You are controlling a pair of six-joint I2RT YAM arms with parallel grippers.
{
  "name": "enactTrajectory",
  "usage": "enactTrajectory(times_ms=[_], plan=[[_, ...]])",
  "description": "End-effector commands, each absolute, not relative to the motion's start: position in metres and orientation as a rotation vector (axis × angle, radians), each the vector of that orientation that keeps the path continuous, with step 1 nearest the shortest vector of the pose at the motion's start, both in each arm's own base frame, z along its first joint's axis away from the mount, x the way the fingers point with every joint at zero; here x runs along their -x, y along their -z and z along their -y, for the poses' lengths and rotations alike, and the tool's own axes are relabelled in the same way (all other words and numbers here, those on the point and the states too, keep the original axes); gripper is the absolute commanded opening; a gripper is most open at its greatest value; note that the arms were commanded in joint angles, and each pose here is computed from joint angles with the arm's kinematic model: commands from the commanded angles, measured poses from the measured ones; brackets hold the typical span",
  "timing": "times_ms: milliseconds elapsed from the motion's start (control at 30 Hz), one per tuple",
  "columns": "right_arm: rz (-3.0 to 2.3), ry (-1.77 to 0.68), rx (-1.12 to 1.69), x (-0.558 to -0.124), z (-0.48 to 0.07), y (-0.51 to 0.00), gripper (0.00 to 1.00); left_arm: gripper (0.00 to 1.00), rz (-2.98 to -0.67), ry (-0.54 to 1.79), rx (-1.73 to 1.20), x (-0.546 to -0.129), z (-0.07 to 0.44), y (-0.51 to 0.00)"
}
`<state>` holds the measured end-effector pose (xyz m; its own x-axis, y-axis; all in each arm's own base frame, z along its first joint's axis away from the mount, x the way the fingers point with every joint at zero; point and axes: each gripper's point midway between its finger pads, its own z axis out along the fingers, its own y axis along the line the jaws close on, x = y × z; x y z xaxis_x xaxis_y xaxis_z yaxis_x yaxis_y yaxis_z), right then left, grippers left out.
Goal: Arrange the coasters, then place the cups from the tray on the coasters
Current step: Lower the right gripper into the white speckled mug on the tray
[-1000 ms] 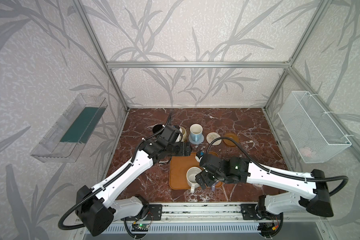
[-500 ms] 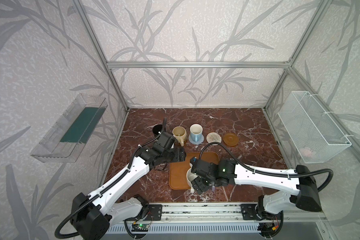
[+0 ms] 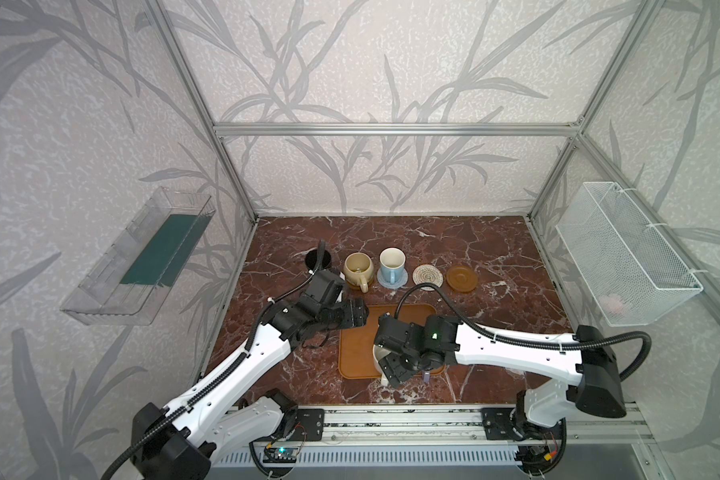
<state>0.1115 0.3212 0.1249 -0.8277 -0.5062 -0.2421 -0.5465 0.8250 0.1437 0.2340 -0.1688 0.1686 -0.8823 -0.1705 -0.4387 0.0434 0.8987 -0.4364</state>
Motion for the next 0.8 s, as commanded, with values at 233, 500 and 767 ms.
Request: enactTrajectory(times_ms=[233, 500, 767], plan=[[-2.877, -0.27, 0.868, -0.1, -0.334, -0.117, 0.81, 0.92, -2.566, 0.576, 0.195, -0.233, 0.151, -0.16], [-2.904, -0.244, 0.852, -0.101, -0.333, -0.112, 0.81, 0.92, -2.559, 0.541, 0.238, -0.231, 0.14, -0.161], [-2.907, -0.226, 0.864, -0.103, -0.337, -0.108, 0.81, 0.93, -2.567, 0.503, 0.303, -0.229, 0.13, -0.156]])
